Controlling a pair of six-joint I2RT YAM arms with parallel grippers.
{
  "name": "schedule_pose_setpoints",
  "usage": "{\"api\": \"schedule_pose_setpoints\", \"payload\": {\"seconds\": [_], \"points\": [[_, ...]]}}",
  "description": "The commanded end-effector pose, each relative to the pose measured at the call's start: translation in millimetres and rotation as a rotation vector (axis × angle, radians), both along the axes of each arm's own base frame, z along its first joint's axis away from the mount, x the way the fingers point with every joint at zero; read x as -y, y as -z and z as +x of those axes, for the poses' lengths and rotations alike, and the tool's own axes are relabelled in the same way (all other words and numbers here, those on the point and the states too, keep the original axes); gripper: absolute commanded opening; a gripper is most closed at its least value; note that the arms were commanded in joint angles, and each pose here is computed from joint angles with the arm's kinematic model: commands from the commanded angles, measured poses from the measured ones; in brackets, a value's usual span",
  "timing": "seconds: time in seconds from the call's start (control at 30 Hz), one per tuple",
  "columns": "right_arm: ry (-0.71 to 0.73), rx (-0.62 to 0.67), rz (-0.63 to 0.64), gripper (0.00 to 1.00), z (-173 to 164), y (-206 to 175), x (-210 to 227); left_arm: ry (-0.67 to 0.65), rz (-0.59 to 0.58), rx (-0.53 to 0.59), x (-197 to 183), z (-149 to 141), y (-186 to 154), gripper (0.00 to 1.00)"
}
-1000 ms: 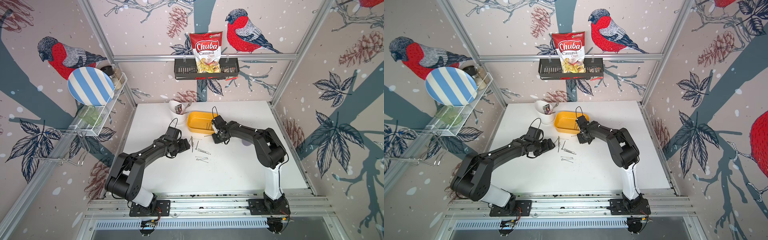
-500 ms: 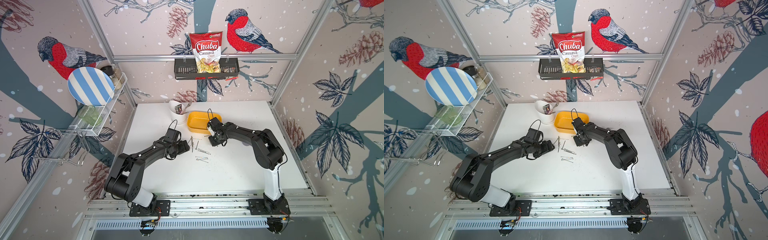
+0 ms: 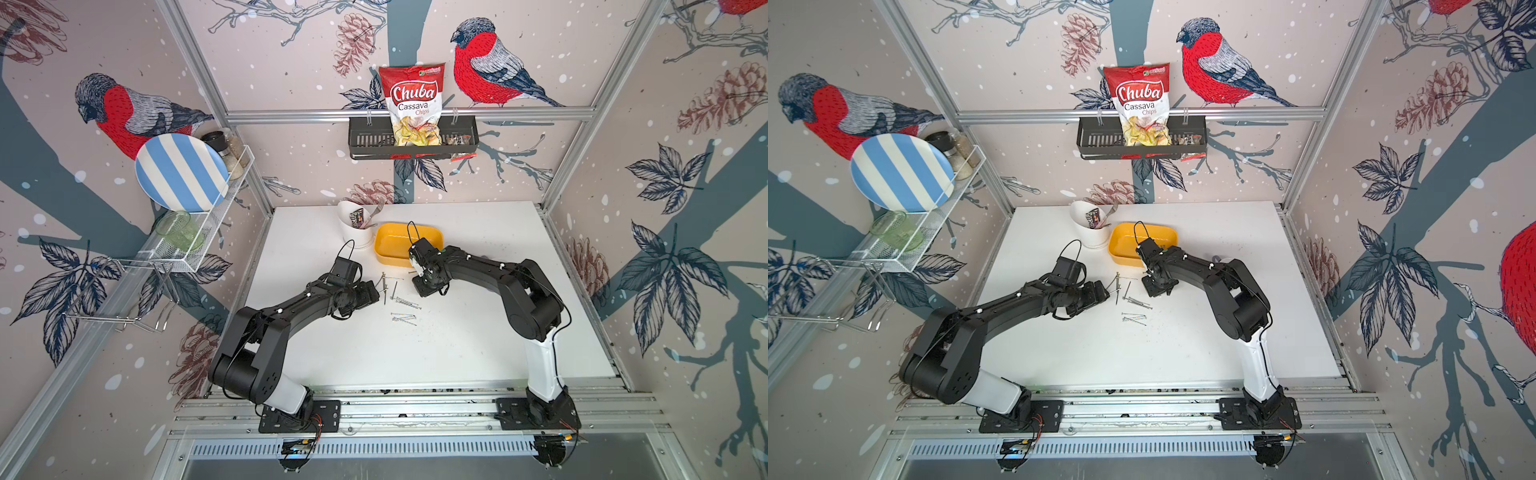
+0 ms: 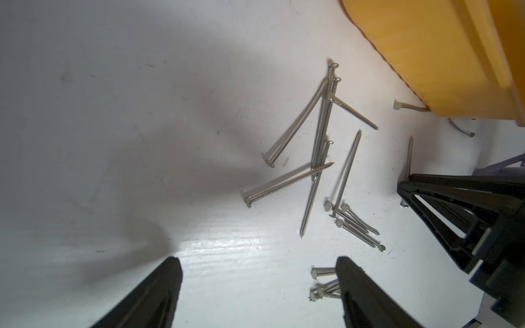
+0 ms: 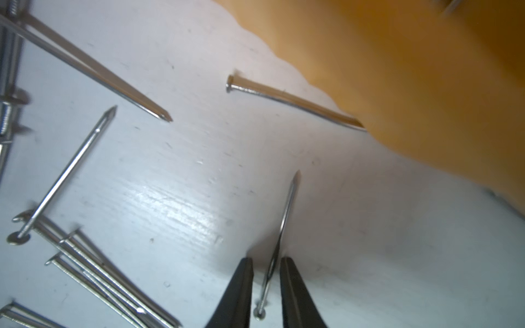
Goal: Put the nails on the desktop into the storage box
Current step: Pick up the nail from the center of the board.
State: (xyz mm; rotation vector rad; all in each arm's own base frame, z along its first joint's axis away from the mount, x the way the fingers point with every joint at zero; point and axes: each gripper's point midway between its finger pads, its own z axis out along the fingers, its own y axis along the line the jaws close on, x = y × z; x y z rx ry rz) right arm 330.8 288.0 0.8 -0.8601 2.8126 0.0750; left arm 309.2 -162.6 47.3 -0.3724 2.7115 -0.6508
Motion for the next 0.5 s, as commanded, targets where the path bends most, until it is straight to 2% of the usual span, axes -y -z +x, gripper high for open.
{"api": "schedule_pose_setpoints", "payload": {"seconds": [0.0, 0.3, 0.47], "points": [[-0.019, -0.386, -0.239, 0.23, -93, 37, 50, 0.005, 0.008, 0.015, -2, 0, -3, 0.88], [-0.043, -0.396, -0.279, 0.07, -100, 42, 49, -0.002, 0.012, 0.015, -7, -8, 0, 0.88], [-0.048, -0.357, -0.242, 0.02, -88, 29, 37, -0.003, 0.013, 0.020, -7, -8, -2, 0.88]]}}
